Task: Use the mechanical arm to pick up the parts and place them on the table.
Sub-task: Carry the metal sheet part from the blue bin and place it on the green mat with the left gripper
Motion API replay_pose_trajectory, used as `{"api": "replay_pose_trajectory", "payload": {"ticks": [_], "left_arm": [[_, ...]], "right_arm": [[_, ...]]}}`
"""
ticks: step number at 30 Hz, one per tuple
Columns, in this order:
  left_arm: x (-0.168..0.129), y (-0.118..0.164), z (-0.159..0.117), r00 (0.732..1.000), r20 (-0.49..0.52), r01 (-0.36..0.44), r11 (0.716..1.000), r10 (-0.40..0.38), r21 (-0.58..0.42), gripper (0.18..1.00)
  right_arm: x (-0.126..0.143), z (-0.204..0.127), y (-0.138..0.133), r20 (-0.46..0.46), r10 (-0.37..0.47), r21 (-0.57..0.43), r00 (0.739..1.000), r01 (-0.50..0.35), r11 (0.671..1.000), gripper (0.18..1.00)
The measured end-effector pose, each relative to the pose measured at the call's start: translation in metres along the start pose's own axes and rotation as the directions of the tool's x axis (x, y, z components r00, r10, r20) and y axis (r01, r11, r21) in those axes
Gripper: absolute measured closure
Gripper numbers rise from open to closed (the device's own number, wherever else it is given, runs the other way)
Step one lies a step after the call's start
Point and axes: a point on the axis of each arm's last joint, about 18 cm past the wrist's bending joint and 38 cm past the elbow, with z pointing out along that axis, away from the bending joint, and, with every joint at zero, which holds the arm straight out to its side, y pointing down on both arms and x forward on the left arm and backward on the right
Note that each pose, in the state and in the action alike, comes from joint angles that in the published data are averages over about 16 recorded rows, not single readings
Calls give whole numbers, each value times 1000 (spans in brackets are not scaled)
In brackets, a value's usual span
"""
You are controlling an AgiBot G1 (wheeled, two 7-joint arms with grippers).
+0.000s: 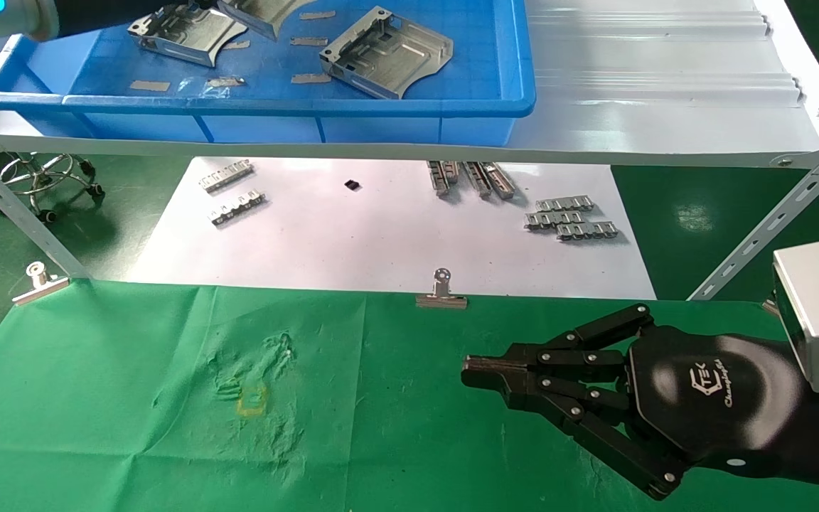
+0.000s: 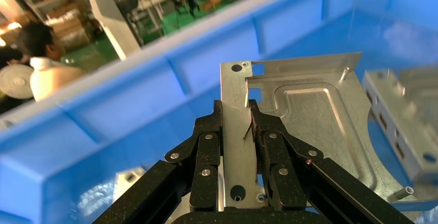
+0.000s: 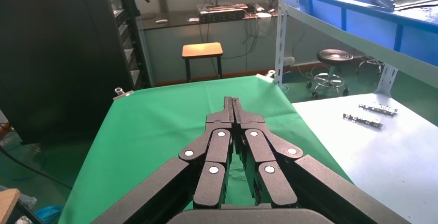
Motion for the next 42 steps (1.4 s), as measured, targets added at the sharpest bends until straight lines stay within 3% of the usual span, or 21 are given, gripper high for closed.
{"api": "replay_pose_trajectory", "payload": {"ticks": [8, 14, 26, 36, 42], "left_arm": [[1, -16, -31, 992, -123, -1, 995, 13, 97, 915], [13, -14, -63, 963, -267, -8, 989, 48, 149, 915], [48, 24, -124, 854, -477, -110, 968, 209, 227, 916], [87, 85, -164, 744, -579, -254, 942, 335, 219, 916], [100, 127, -176, 699, -613, -339, 925, 370, 171, 916]], "right_arm": [[0, 0, 0, 0, 0, 0, 1000, 0, 1000, 987], [0, 0, 0, 0, 0, 0, 1000, 0, 1000, 987], [0, 0, 0, 0, 0, 0, 1000, 0, 1000, 987], [0, 0, 0, 0, 0, 0, 1000, 0, 1000, 987], [0, 0, 0, 0, 0, 0, 1000, 0, 1000, 987]]}}
